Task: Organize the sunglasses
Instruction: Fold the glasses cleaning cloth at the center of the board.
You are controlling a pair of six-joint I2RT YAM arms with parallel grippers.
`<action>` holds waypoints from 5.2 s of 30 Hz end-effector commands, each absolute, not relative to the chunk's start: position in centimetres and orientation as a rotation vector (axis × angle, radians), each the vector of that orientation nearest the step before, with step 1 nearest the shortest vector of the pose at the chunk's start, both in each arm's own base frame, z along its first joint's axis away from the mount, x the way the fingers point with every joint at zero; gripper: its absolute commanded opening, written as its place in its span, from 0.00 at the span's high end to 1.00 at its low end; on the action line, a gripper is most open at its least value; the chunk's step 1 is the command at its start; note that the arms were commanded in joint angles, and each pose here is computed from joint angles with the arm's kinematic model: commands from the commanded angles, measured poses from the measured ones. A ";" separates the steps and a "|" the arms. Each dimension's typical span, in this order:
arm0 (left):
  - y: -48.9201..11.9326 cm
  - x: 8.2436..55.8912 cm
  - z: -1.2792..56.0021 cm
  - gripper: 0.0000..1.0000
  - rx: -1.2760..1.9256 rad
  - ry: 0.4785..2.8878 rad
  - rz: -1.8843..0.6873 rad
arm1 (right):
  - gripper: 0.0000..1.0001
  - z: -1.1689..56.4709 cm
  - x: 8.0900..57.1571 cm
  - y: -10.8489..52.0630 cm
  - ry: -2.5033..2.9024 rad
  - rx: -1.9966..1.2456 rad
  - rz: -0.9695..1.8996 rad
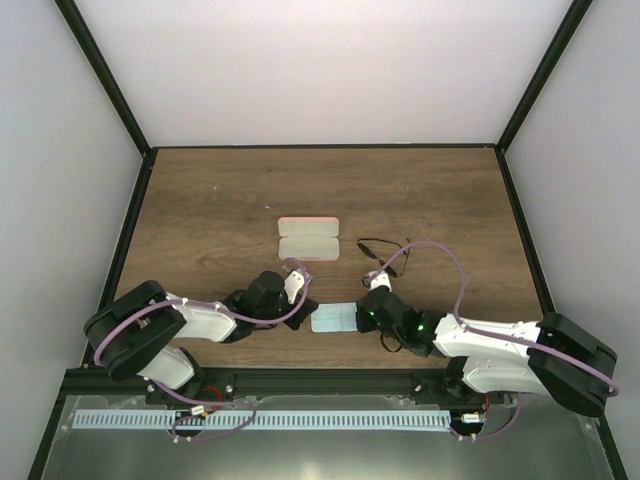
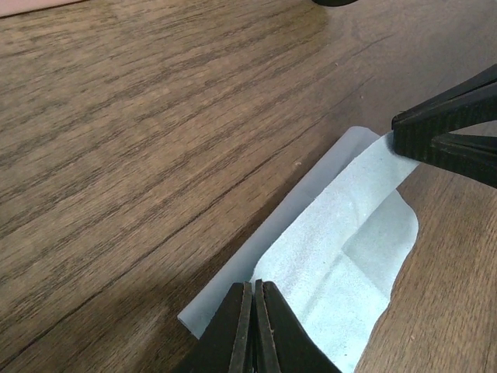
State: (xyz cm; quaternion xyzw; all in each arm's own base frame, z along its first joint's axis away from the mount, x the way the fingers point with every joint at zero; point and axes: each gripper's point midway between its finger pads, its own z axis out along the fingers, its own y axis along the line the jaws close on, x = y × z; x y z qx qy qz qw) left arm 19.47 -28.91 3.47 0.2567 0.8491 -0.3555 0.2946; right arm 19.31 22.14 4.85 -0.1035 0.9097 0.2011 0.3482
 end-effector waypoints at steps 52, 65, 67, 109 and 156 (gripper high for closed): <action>-29.2 18.6 3.0 0.87 0.697 2.262 -0.966 | 0.93 3.4 18.4 21.1 2.391 -0.243 0.476; -29.1 18.7 3.2 0.83 0.690 2.254 -0.955 | 0.83 4.3 18.6 21.3 2.365 -0.235 0.495; -29.0 18.8 3.4 0.84 0.683 2.247 -0.951 | 0.81 4.3 18.8 21.6 2.362 -0.249 0.488; -28.0 20.0 4.2 0.83 0.606 2.224 -0.876 | 0.72 6.5 20.3 24.7 2.321 -0.279 0.406; -27.3 20.2 3.6 0.83 0.559 2.253 -0.838 | 0.87 4.3 16.5 27.7 2.387 -0.390 0.388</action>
